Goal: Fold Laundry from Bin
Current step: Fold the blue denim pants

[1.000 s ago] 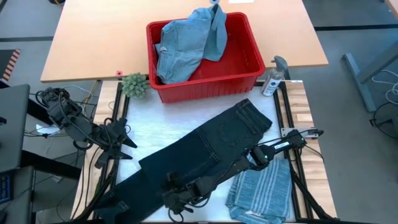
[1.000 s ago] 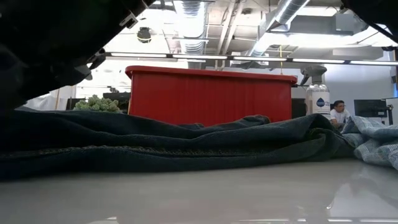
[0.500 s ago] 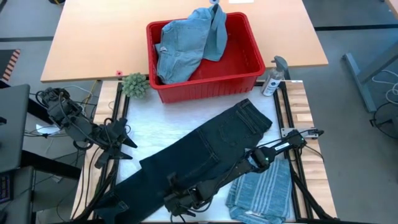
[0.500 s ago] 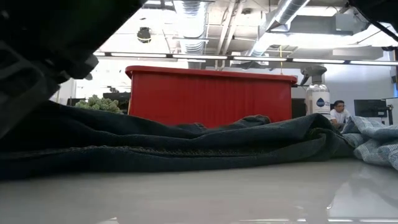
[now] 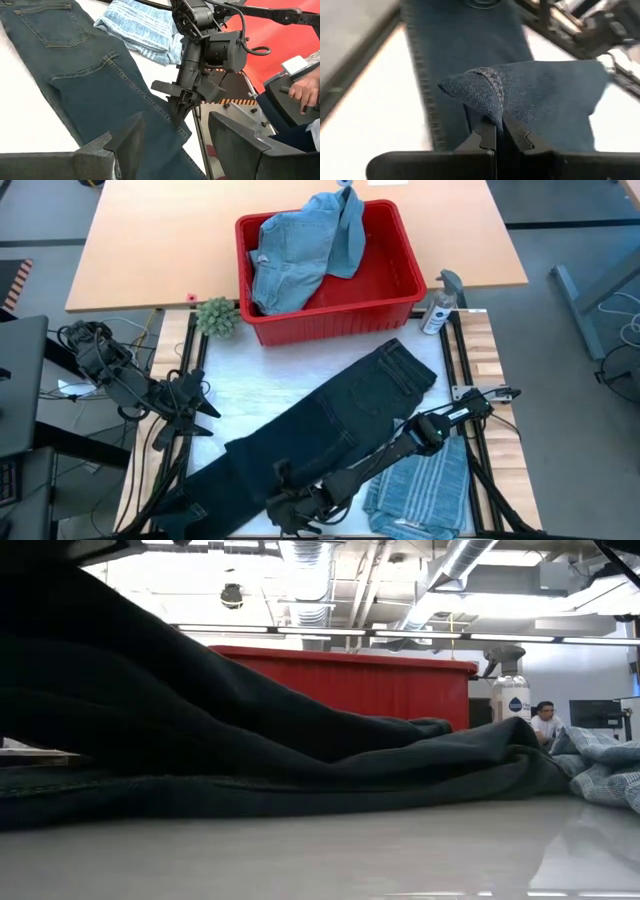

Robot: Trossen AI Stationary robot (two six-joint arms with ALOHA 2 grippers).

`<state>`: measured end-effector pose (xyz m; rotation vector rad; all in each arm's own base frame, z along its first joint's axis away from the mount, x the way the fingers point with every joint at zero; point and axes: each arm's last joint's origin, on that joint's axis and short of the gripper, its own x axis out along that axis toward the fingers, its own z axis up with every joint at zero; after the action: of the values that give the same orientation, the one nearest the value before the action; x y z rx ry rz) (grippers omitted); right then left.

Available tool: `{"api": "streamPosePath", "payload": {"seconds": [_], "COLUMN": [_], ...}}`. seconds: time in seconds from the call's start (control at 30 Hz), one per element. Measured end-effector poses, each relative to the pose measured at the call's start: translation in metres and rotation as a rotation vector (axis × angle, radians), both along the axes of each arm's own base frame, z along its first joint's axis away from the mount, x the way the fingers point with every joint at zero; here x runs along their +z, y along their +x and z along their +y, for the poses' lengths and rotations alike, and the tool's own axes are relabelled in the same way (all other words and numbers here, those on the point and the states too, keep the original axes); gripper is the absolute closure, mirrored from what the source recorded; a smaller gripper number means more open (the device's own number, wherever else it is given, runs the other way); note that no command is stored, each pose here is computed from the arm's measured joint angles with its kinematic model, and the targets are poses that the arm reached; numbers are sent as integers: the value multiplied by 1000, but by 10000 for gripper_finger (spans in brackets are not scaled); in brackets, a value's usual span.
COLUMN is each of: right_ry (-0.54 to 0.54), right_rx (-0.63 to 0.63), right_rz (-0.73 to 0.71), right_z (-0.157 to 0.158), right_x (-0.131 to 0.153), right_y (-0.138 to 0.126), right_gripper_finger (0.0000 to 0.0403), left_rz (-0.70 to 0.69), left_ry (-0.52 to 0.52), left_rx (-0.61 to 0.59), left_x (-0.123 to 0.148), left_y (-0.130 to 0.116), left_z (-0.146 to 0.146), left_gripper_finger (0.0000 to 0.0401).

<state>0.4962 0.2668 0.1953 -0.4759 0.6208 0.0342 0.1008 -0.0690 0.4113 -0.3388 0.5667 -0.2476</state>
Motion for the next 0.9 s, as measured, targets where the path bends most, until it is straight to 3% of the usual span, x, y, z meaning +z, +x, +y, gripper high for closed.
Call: {"api": "streamPosePath", "payload": {"seconds": [0.23,0.37,0.53,0.73,0.9], "right_ry": [91,229,343,374,490], "right_rx": [39,90,43,45,-15], "right_rz": [32,108,153,103,91], "right_z": [1,-5,-11,-16,-27], "right_x": [-5,-13,-17,7,23], "right_y": [2,4,6,6,8], "right_gripper_finger": [366,328,291,215,159], "left_rz": [-1,-1,-3,-17,-29], "left_ry": [3,2,0,-12,-28], "left_rx": [-1,-1,-1,0,3], "left_x": [0,0,0,2,3], "left_y": [0,0,0,1,1], "left_z": [0,0,0,-1,-1], "left_gripper_finger": [191,191,191,191,191]}}
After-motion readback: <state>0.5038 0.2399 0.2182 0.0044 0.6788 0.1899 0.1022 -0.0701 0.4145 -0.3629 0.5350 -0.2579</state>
